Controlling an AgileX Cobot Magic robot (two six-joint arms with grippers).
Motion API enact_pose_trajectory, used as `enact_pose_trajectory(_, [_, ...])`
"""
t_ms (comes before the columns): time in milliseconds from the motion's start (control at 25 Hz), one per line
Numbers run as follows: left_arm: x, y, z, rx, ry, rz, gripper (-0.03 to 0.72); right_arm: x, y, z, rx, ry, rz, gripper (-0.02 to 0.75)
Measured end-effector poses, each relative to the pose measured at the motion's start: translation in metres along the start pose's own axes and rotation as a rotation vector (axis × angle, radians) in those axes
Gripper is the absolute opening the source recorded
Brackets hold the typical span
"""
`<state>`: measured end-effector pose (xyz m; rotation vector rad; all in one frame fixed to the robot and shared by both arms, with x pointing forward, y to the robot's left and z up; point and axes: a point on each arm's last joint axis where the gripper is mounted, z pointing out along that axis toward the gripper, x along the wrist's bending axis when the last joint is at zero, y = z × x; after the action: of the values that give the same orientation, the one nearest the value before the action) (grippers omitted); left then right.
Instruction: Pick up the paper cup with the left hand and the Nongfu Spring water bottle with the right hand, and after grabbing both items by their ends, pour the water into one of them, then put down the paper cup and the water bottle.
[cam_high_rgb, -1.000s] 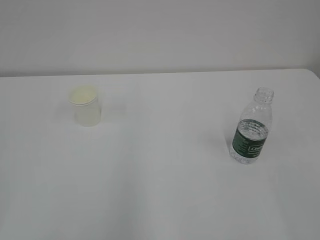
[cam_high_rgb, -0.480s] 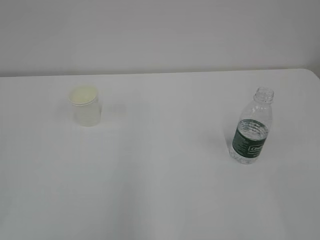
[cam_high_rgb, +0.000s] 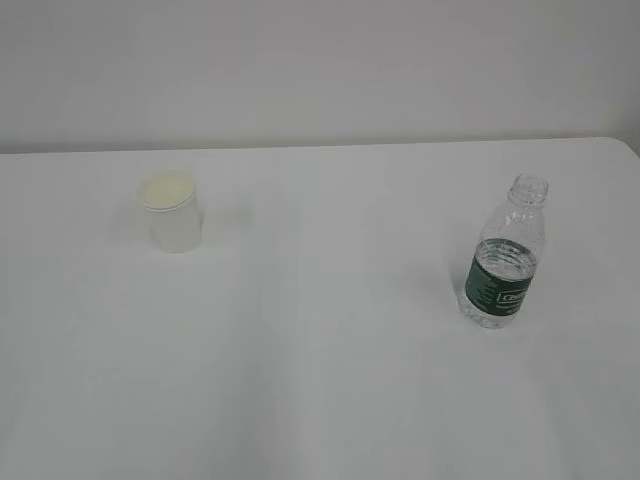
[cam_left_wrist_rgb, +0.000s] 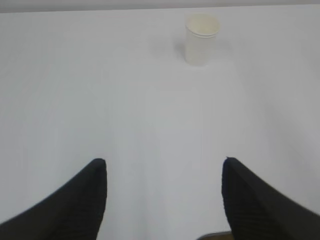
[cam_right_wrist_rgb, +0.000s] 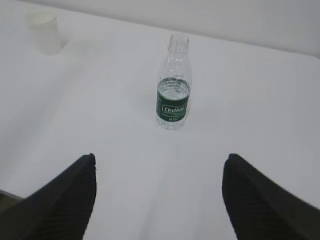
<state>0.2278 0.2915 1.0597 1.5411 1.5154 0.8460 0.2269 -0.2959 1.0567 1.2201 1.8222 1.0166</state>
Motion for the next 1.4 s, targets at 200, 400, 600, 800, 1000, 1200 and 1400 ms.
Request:
enact_pose_trajectory(200, [-0.001, 0.003, 0.002, 0.008, -0.01, -0.007, 0.513, -0.001, 0.005, -0.002, -0.052, -0.006, 0.002, 0.587])
enact_pose_trajectory(400, [-0.001, 0.019, 0.003, 0.002, -0.014, 0.005, 0.509, -0.002, 0.013, 0.003, -0.068, -0.009, 0.005, 0.587])
enact_pose_trajectory(600, [-0.001, 0.034, 0.011, -0.038, -0.012, 0.01, 0.506, -0.005, 0.025, 0.014, -0.069, -0.012, 0.009, 0.587])
enact_pose_trajectory(800, [0.001, 0.045, 0.021, -0.063, -0.007, 0.019, 0.505, -0.008, 0.037, 0.025, -0.094, -0.02, 0.012, 0.587])
enact_pose_trajectory(1000, [0.002, 0.055, 0.03, -0.085, 0.0, 0.021, 0.505, -0.011, 0.048, 0.037, -0.112, -0.027, 0.012, 0.587])
enact_pose_trajectory(1200, [0.003, 0.061, 0.038, -0.091, 0.005, 0.033, 0.505, -0.014, 0.057, 0.05, -0.118, -0.033, 0.012, 0.587])
enact_pose_trajectory(1400, [0.004, 0.068, 0.046, -0.103, 0.009, 0.029, 0.505, -0.016, 0.065, 0.063, -0.123, -0.038, 0.004, 0.587])
